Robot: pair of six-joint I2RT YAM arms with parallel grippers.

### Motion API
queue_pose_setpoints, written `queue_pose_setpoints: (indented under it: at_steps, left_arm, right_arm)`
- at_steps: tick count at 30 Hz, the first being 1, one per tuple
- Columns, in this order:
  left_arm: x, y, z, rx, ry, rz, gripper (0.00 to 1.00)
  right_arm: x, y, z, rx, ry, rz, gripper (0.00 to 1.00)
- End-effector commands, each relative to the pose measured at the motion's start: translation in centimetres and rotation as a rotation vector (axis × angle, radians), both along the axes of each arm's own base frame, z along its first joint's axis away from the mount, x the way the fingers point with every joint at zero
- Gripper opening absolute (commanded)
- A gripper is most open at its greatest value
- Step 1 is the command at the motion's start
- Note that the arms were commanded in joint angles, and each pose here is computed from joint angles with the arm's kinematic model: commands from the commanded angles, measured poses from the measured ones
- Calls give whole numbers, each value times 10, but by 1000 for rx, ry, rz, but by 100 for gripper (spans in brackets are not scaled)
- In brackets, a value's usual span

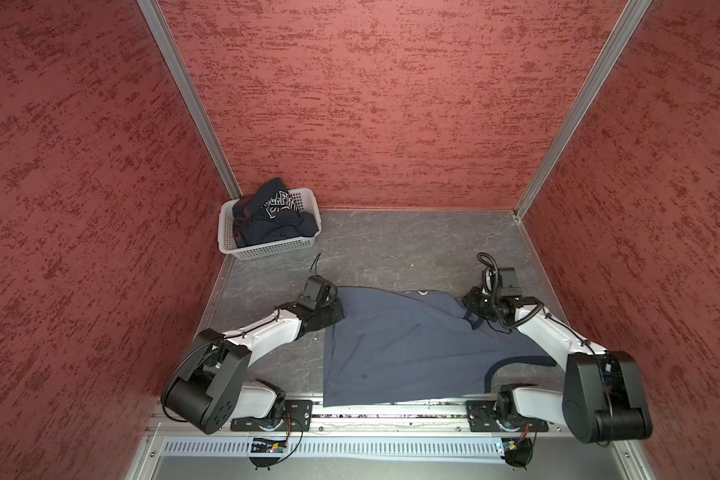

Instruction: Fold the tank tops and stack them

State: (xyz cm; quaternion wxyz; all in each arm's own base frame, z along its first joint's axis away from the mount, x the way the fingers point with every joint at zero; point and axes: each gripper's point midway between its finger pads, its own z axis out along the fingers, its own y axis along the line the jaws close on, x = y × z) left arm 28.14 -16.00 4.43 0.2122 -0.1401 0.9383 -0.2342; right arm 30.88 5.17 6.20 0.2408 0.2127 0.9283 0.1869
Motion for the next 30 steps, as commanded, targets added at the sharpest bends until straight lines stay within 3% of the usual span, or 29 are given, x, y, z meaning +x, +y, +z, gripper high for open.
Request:
queue_pose_setpoints:
  at_steps: [1,5,12,23,28,30]
  left_arm:
    - [5,3,7,26,-32,8,5]
    - [4,3,10,21,-38,13,1]
    - [0,10,27,34,-84,32,0]
    - [-3,11,31,24,-93,38,0]
    - [-4,13,38,25,-104,42,0]
    - [-5,15,44,27,-118,46,0]
  right_arm:
    - [12,12,8,46,-46,57,39]
    - [15,20,-1,81,2,77,41]
    - [-11,-11,-4,-51,38,-48,47]
    - [-44,3,-21,35,89,-41,46]
    - [-41,19,-12,81,78,11,39]
    - [-40,22,-4,91,63,25,29]
